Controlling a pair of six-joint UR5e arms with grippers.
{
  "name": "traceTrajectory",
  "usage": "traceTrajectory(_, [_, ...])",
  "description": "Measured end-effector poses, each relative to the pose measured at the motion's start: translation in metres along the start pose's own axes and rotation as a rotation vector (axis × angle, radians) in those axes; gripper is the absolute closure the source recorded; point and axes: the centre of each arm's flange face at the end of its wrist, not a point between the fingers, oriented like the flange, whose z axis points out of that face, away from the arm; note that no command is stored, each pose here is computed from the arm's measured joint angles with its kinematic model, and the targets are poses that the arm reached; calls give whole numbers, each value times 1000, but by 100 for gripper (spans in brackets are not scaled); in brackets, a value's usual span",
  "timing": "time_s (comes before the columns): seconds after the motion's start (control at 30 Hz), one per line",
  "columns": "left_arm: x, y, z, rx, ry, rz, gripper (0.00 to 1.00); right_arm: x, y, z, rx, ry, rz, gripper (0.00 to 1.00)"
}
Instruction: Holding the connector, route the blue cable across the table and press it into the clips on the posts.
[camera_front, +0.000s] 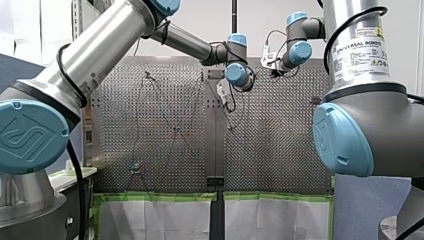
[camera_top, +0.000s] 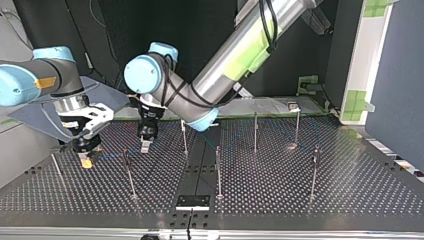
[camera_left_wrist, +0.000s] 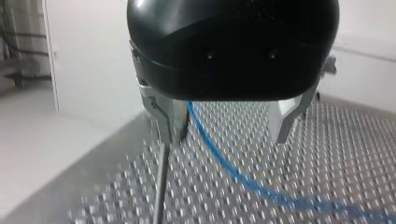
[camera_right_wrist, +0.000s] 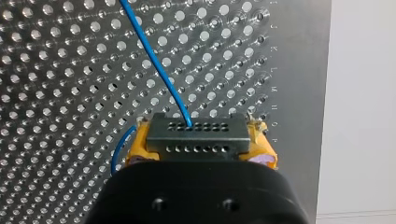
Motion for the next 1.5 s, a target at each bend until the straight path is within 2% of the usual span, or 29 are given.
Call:
traceTrajectory(0.13, [-9,-13,-15,48,-15,1,0,0,0,0,-1,0,-1,100])
traceTrajectory(0.23, [-16,-16,-22,57,-34,3,0,0,0,0,0,-1,-2,100])
traceTrajectory(0.4, [-36,-3,-26,20,-89,1,0,0,0,0,0,-1,-2,100])
traceTrajectory(0.57, [-61,23,-24,-43,-154,-2,0,0,-1,0,0,-1,-4,100])
traceTrajectory(0.73, [-82,44,-26,-77,-210,-16,0,0,-1,0,0,-1,-5,100])
traceTrajectory(0.9, [-97,48,-38,-90,-256,-35,0,0,-2,0,1,-1,-7,100])
traceTrajectory(1.2, [-115,43,-66,-99,-325,-86,0,-1,-3,0,1,-2,-11,100])
traceTrajectory(1.5, [-134,42,-92,-75,-393,-146,0,-1,-4,-1,-1,-3,-14,100])
